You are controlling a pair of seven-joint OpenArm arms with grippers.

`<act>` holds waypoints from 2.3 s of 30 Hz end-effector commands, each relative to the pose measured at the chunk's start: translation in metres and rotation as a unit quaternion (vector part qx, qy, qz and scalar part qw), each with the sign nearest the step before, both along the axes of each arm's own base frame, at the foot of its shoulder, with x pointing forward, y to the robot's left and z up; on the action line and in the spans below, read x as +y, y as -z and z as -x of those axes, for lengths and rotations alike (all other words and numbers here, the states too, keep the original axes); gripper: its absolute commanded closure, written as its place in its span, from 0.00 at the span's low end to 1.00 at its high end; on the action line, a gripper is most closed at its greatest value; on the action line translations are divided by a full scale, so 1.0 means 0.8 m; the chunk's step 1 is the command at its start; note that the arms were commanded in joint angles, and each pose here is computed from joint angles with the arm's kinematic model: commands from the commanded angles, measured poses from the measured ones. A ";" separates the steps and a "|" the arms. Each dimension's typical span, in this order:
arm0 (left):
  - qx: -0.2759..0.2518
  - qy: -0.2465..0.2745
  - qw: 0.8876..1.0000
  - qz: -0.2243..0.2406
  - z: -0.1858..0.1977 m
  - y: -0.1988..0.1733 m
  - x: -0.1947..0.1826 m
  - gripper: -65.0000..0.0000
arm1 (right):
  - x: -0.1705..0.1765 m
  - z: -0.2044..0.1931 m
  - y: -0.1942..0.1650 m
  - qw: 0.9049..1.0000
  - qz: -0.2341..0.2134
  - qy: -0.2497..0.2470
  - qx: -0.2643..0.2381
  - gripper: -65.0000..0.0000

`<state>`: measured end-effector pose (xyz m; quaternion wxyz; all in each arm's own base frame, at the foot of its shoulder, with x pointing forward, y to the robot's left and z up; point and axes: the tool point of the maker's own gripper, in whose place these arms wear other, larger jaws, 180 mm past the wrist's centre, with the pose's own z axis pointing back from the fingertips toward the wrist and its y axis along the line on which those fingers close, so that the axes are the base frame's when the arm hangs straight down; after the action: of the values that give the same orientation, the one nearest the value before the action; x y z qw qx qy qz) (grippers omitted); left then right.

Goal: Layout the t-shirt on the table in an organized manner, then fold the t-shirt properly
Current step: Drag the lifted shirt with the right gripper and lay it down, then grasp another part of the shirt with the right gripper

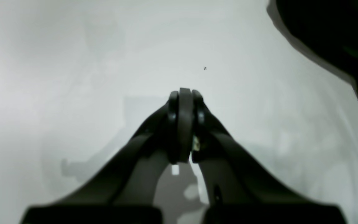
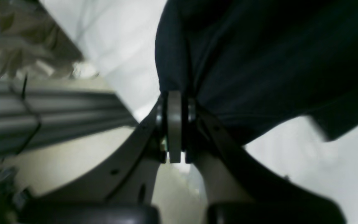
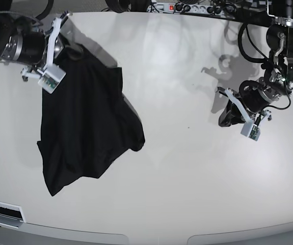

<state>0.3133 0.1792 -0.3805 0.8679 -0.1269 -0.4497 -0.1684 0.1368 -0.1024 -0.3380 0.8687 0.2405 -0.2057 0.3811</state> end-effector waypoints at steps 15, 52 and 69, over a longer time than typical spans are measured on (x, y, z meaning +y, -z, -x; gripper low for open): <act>-0.026 -0.001 1.000 0.006 -0.012 -0.019 0.003 1.00 | -0.156 -0.094 -0.005 0.915 0.295 0.196 -0.191 0.44; -0.024 -0.001 1.000 0.005 -0.012 -0.019 0.003 1.00 | 0.134 -0.245 0.128 0.983 0.056 0.151 -0.083 0.43; -0.027 -0.001 1.000 0.005 -0.013 -0.020 0.003 1.00 | 0.209 -0.154 0.028 0.988 -0.056 -0.097 -0.107 1.00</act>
<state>0.3141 0.1800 -0.3799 0.8678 -0.1255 -0.4504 -0.1683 0.2526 0.0657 -0.3676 0.7896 0.2663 -0.2812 0.4760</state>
